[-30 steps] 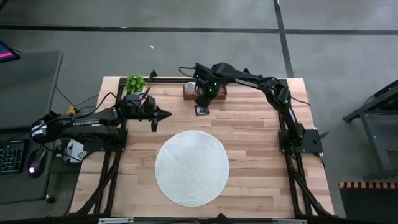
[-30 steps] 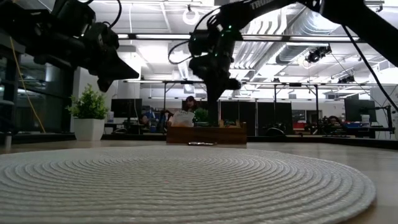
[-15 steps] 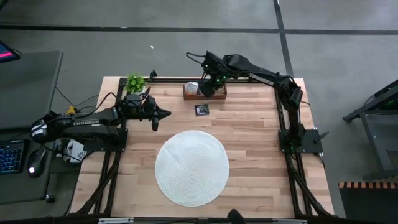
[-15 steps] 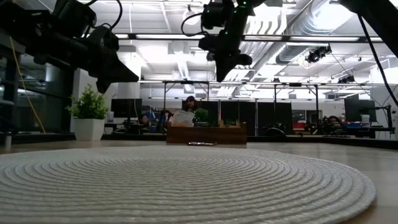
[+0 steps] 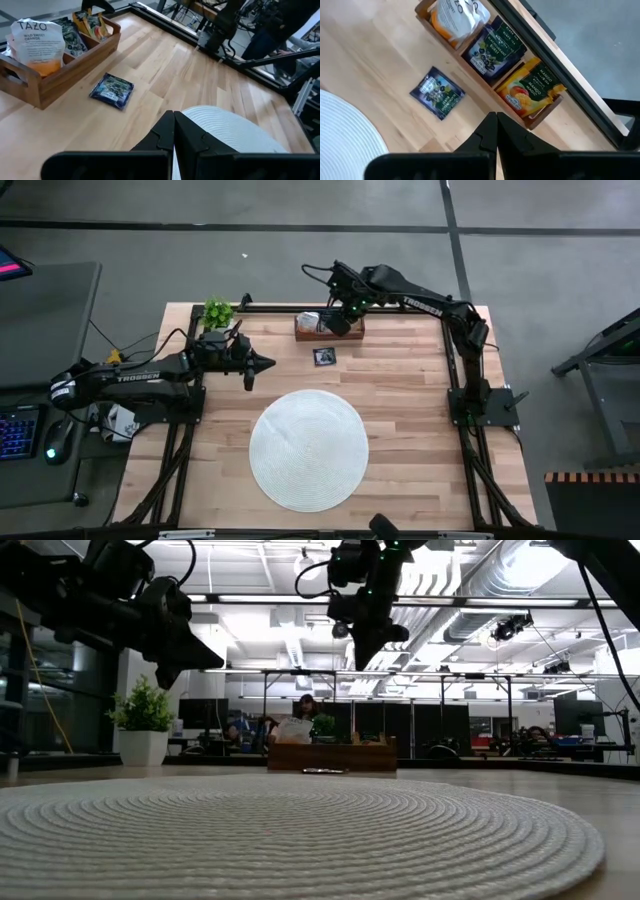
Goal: Pick & Place Tea
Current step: Put the blue tea bag into the middle section of the wooden organizer
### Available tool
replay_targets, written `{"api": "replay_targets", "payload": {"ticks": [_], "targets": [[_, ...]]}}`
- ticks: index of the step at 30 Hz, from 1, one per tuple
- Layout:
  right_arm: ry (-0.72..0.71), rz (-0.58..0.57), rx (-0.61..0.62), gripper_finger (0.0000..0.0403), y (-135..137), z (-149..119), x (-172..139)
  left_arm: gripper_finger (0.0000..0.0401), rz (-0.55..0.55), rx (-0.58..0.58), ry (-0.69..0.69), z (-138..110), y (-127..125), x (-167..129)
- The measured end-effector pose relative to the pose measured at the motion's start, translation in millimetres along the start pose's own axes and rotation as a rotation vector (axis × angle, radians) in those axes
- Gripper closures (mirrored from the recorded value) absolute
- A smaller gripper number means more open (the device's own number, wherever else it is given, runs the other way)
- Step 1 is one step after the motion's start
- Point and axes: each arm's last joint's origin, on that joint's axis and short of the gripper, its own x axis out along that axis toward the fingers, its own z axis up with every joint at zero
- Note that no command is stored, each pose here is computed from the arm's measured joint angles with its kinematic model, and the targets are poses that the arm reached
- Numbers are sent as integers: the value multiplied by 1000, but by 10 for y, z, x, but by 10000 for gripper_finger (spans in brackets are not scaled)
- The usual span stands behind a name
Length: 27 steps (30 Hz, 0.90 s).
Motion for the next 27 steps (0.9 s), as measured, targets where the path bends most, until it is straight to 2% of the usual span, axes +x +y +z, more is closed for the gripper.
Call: {"api": "replay_targets", "payload": {"ticks": [9, 15, 18, 22, 27], "targets": [[4, -1, -53, 402, -10, 0, 4, 401, 55, -21, 3, -14, 20, -1], [-62, 43, -39, 402, -132, 51, -119, 393, 23, 101, -14, 46, -7, 1], [-99, 52, -22, 402, -215, 67, -218, 366, 68, 141, -19, 113, -4, 47], [-98, 42, -12, 402, -286, 57, -243, 305, 112, 190, 21, 171, 19, 162], [-96, 34, -7, 403, -313, 41, -210, 246, 96, 189, 135, 168, 77, 430]]}}
